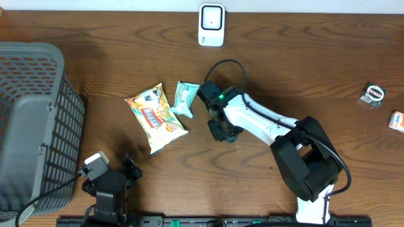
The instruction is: Scan the item barcode
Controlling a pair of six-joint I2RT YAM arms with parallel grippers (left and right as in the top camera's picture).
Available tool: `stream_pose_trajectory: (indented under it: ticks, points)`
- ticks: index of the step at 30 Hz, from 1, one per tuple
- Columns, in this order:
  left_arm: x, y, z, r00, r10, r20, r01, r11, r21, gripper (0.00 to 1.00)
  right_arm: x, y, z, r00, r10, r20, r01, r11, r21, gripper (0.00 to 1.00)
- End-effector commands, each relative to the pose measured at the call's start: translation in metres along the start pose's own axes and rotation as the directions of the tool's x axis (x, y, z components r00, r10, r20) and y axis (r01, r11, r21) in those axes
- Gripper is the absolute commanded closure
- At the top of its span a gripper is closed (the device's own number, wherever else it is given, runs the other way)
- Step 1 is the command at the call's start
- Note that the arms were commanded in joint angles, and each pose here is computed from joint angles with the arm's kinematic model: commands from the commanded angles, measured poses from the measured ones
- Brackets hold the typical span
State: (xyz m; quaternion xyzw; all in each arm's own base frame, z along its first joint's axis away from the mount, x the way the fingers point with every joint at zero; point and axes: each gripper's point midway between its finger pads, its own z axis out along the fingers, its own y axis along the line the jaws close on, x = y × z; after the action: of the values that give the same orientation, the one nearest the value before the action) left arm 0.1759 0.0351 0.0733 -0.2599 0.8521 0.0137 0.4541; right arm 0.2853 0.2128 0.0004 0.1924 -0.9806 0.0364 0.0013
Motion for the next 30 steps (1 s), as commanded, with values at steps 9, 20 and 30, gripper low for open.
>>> stream_pose_trajectory:
  ticks: [9, 20, 30]
  points:
    - [0.006, 0.008, 0.001, 1.000, 0.011, -0.017, -0.012, 0.999, -0.038, 0.02, 0.024, 0.030, -0.016, 0.978, -0.153, -0.143, 0.084, 0.912, -0.401, 0.99]
    - [0.006, 0.008, 0.001, 1.000, 0.011, -0.017, -0.012, 0.999, -0.038, 0.02, 0.024, 0.034, -0.076, 0.916, -0.397, 0.064, 0.327, 0.643, -0.692, 0.99]
    - [0.006, 0.008, 0.001, 1.000, 0.011, -0.017, -0.012, 0.999, -0.038, 0.02, 0.018, 0.043, -0.094, 0.860, -0.454, 0.230, 0.463, 0.508, -0.727, 0.99]
